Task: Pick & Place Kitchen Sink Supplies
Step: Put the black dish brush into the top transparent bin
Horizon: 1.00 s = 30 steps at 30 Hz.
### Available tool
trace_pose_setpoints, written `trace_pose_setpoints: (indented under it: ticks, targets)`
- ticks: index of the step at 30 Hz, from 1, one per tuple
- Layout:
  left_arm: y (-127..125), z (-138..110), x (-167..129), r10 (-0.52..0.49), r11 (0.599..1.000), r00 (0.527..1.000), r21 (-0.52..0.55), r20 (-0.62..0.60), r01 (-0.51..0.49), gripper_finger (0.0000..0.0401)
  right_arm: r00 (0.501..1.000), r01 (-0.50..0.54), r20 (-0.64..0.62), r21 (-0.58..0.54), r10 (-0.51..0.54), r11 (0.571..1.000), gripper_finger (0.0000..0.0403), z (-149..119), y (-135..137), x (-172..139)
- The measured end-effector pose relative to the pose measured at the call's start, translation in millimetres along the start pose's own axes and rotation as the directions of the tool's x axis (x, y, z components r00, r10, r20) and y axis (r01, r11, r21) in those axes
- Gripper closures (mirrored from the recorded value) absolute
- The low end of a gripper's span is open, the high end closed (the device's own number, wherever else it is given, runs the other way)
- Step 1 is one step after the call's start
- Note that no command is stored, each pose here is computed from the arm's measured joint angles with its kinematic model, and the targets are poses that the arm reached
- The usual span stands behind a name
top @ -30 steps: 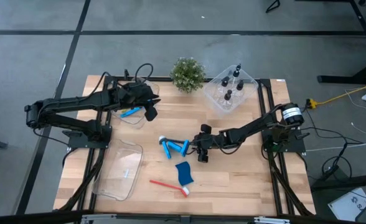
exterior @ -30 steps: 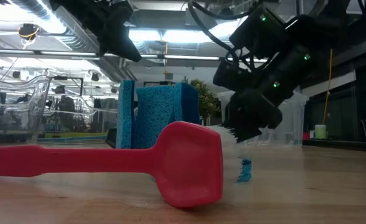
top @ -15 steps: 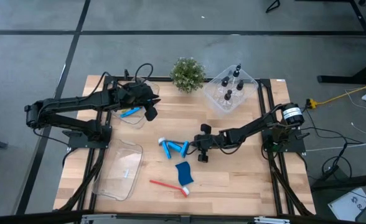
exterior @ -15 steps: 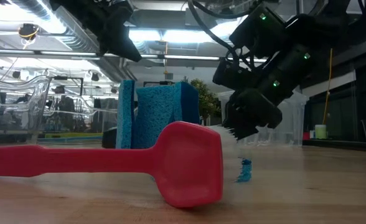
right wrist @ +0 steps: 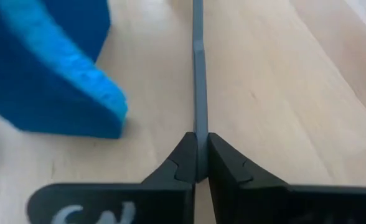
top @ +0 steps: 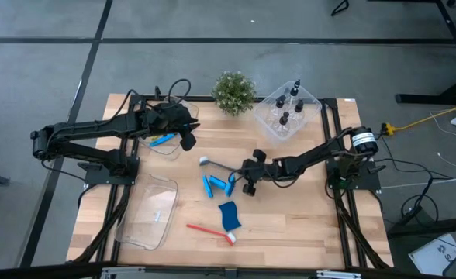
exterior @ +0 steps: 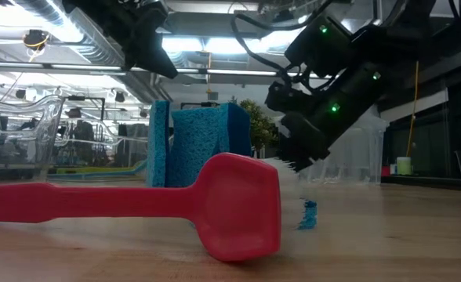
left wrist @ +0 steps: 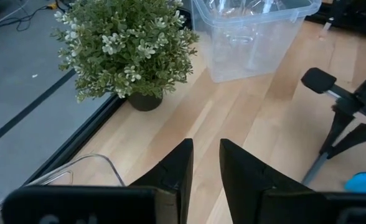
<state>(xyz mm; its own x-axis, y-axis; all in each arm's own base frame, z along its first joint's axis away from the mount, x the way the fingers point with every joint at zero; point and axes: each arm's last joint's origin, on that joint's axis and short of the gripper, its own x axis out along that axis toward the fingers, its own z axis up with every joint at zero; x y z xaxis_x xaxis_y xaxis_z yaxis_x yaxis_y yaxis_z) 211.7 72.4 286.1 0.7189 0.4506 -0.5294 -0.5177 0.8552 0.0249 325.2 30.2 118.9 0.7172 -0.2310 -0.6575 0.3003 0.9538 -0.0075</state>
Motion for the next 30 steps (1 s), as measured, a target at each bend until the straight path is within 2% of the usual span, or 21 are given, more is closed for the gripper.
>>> trace_pose_setpoints:
  ticks: [7,12,20,24,30]
  targets:
    - [-1.2,-1.0,-1.0,-0.034,0.999,0.999,0.004,-0.012,0.034,0.0329,0.997,0.007,0.07,0.072,-0.012,0.997,0.0382,18.2,-10.0,-13.9]
    - [-4.7,3.8,-9.5,-0.061,0.996,0.997,0.062,0.049,0.058,0.0329,0.979,0.092,0.169,0.126,-0.113,0.988,0.0382,39.1,-26.2,-31.9]
    - [-8.4,6.0,-27.5,-0.096,0.993,0.985,0.084,0.141,0.085,0.0338,0.946,0.127,0.276,0.156,-0.167,0.98,0.0382,63.0,-50.9,-52.6]
    - [-12.8,2.5,-26.5,-0.126,0.991,0.96,0.066,0.25,0.113,0.0345,0.908,0.128,0.379,0.159,-0.18,0.979,0.0382,75.5,-58.1,-56.1]
    - [-18.5,-12.1,-15.6,-0.153,0.987,0.916,0.016,0.371,0.159,0.0353,0.814,0.158,0.545,0.125,-0.201,0.98,0.0382,93.4,-59.7,-65.2]
